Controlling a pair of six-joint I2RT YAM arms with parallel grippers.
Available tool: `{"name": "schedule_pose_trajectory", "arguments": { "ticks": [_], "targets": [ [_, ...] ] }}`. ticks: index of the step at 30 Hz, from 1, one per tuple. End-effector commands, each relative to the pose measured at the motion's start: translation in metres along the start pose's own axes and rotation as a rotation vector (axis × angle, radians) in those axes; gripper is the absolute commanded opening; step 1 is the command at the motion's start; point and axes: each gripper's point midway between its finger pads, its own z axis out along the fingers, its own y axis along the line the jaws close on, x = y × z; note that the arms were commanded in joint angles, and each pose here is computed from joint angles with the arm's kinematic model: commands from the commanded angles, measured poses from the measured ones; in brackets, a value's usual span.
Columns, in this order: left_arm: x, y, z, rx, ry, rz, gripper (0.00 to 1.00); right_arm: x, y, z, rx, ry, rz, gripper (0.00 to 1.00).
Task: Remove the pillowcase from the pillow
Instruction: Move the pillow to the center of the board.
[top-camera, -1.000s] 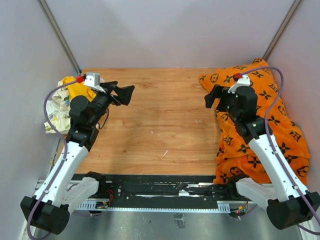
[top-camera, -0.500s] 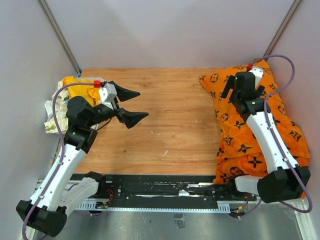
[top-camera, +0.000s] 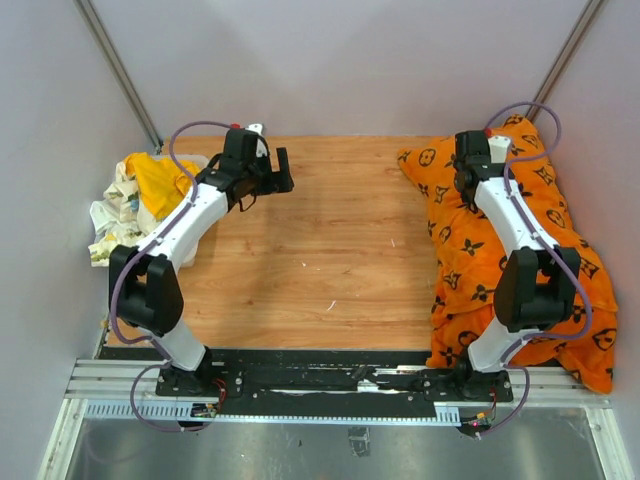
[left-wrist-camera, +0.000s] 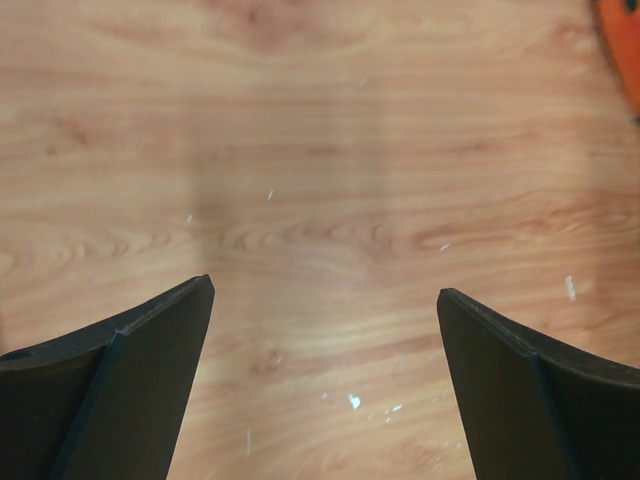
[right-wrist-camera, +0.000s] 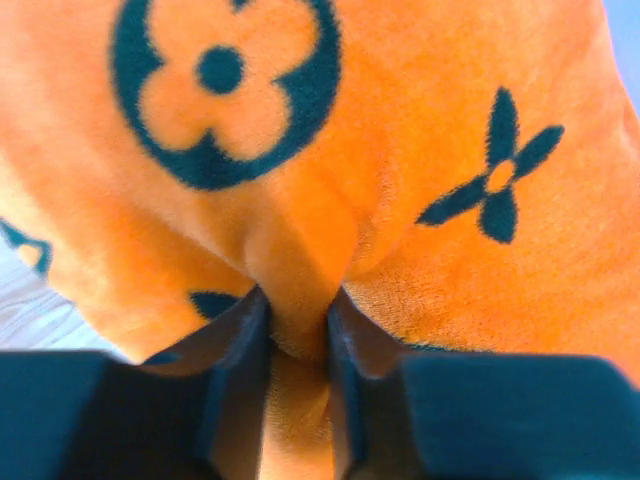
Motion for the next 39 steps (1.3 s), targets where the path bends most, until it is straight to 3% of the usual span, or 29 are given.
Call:
{"name": "schedule_pose_trajectory", "arguments": {
  "ticks": [1, 4, 9, 12, 13, 16, 17, 19, 25, 29, 36, 38, 39],
  "targets": [
    [-0.024, -0.012, -0.031, 0.024, -0.095, 0.009, 0.99, -0.01, 0.06, -0.048, -0.294, -0.055, -0.113, 0.12],
    [-0.043, -0.038, -0.056, 0.176, -0.203, 0.064, 0.99, -0.016, 0.125, -0.116, -0.585, -0.198, -0.25, 0.01],
    [-0.053, -0.036, -0.104, 0.234, -0.45, 0.021, 0.99, -0.002, 0.212, -0.257, -1.11, -0.401, -0.494, 0.01],
    [-0.062, -0.031, -0.137, 0.238, -0.571, 0.01, 0.99, -0.004, 0.229, -0.305, -1.309, -0.442, -0.488, 0.01],
    [-0.064, -0.03, -0.143, 0.231, -0.579, 0.011, 0.99, -0.007, 0.235, -0.308, -1.332, -0.449, -0.469, 0.09],
    [-0.062, -0.034, -0.138, 0.231, -0.52, 0.039, 0.99, -0.007, 0.245, -0.298, -1.303, -0.427, -0.478, 0.82],
    [-0.057, -0.038, -0.134, 0.255, -0.484, 0.054, 0.99, -0.005, 0.244, -0.294, -1.289, -0.423, -0.495, 0.91],
    [-0.05, -0.044, -0.126, 0.284, -0.431, 0.075, 0.99, 0.0, 0.233, -0.283, -1.235, -0.423, -0.5, 0.99],
    [-0.006, -0.074, -0.111, 0.389, -0.296, 0.172, 0.99, 0.013, 0.151, -0.257, -1.111, -0.457, -0.263, 0.98],
    [0.028, -0.086, -0.082, 0.283, -0.181, 0.259, 0.99, 0.044, 0.101, -0.218, -1.007, -0.354, -0.111, 0.98],
    [0.109, -0.066, -0.037, 0.197, -0.012, 0.23, 0.99, 0.123, 0.089, -0.172, -0.978, -0.139, -0.146, 0.99],
    [0.123, -0.058, -0.028, 0.168, 0.024, 0.232, 0.89, 0.138, 0.099, -0.167, -1.014, -0.097, -0.131, 0.96],
    [0.127, -0.056, -0.024, 0.157, 0.041, 0.238, 0.78, 0.142, 0.104, -0.167, -1.038, -0.088, -0.117, 0.87]
  ]
}}
